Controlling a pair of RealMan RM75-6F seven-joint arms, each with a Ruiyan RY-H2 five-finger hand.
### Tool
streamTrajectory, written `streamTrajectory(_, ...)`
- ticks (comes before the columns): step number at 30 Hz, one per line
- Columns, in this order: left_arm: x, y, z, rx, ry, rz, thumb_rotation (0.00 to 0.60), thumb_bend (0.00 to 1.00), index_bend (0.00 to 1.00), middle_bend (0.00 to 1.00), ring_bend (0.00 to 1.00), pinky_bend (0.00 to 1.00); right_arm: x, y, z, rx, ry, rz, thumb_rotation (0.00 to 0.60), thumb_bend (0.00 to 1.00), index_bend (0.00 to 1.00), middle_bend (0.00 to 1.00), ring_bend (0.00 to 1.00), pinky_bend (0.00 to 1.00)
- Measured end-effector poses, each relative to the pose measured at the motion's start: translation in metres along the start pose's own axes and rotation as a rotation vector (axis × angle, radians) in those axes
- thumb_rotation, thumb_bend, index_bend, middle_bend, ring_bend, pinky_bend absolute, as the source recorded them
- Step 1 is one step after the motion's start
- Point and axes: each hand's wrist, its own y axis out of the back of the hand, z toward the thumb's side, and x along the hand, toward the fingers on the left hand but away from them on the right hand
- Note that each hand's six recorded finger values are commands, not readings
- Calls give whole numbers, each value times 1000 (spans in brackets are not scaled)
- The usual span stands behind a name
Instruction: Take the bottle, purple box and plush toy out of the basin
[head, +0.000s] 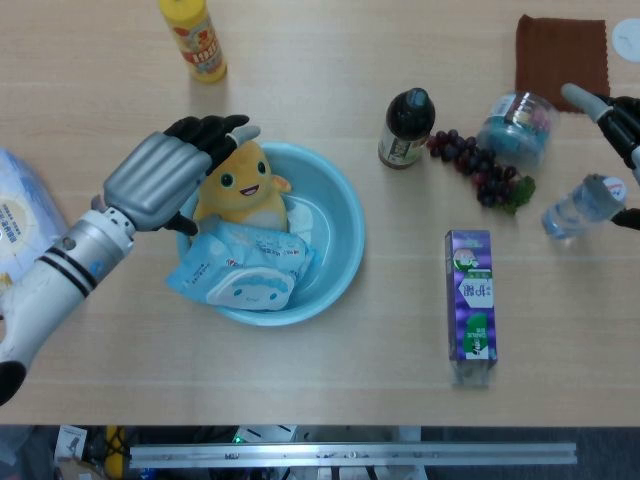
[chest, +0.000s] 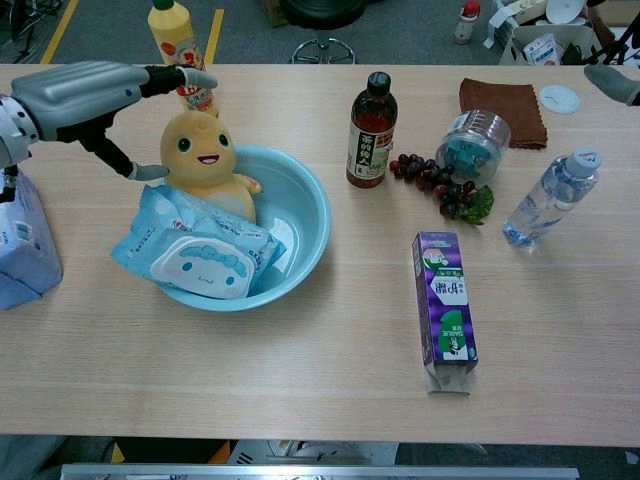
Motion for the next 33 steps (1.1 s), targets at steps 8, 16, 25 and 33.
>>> streamTrajectory(8, 28, -4, 0, -1, 25, -36, 600, 254, 0, 17, 77, 134, 1, 1, -4, -1, -9, 1, 600, 368, 100, 241, 263, 479)
streamTrajectory(16, 38, -14, -5, 40, 59, -92, 600, 254, 0, 17, 77, 135, 1, 0, -8, -14, -17, 3, 600, 369, 102, 243, 266, 479)
streamTrajectory(25, 42, -24, -8, 62, 84, -141, 600, 254, 5, 32, 101, 252, 3, -2, -13, -28, -27, 8, 600, 369, 103, 244, 268, 479)
streamTrajectory(33, 45, -26, -3, 50, 78, -154, 600, 254, 163, 154, 269, 505, 6, -2, -17, -38, -31, 5, 600, 370, 105, 246, 268, 479)
